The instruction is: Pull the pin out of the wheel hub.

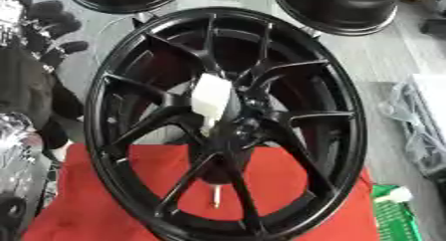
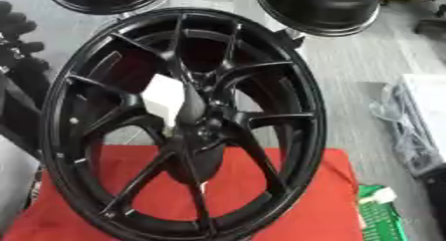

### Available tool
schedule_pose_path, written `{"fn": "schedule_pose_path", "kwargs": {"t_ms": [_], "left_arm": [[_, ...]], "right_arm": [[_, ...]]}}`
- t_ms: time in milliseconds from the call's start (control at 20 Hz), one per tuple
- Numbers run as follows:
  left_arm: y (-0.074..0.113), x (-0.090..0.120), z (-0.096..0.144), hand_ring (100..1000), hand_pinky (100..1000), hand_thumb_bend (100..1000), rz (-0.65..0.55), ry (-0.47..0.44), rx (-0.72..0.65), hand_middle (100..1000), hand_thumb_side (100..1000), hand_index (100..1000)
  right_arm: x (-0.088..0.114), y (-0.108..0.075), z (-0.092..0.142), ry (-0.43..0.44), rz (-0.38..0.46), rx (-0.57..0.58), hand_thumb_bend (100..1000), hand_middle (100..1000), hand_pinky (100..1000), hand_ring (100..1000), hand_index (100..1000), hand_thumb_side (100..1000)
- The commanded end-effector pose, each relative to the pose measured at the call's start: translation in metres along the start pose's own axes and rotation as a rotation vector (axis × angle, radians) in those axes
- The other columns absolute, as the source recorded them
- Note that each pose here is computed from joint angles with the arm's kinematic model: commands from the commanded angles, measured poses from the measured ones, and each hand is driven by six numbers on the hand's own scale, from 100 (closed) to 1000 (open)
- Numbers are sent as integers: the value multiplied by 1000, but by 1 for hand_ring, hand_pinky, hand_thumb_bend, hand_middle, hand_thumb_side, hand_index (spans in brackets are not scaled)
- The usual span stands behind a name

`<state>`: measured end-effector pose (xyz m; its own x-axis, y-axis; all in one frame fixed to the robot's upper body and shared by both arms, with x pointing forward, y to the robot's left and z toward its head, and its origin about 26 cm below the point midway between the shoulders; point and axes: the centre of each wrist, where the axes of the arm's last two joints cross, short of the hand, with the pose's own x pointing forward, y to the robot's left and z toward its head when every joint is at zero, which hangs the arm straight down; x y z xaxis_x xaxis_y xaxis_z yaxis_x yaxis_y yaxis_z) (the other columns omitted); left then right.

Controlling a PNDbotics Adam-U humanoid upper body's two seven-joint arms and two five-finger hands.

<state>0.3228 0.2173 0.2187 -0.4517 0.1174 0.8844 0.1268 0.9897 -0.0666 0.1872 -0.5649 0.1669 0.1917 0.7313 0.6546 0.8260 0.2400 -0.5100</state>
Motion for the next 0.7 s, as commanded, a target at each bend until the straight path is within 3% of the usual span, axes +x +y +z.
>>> {"fn": "schedule_pose_path", "kwargs": {"t_ms": [50, 150, 350, 600, 700], "left_arm": [[0, 8, -2, 752, 688, 137, -11, -24, -14, 611, 728, 687], [-2, 8, -2, 752, 688, 137, -8, -24, -22, 611, 726, 687], [-5, 8, -2, 753, 688, 136, 1, -24, -35, 610, 727, 687], [-9, 9, -2, 755, 687, 131, 12, -29, -49, 610, 721, 687], [-11, 10, -2, 756, 686, 129, 18, -34, -56, 610, 722, 687]], "right_arm": [[40, 1, -20, -86, -171, -71, 100, 691, 787, 763, 786, 523], [62, 11, -24, -104, -312, -65, 100, 655, 766, 732, 759, 524], [107, 34, -31, -149, -587, 54, 100, 641, 761, 717, 748, 530], [153, 59, -34, -177, -856, 192, 100, 626, 743, 697, 736, 564], [164, 71, -33, -166, -900, 241, 100, 633, 746, 703, 741, 571]]}}
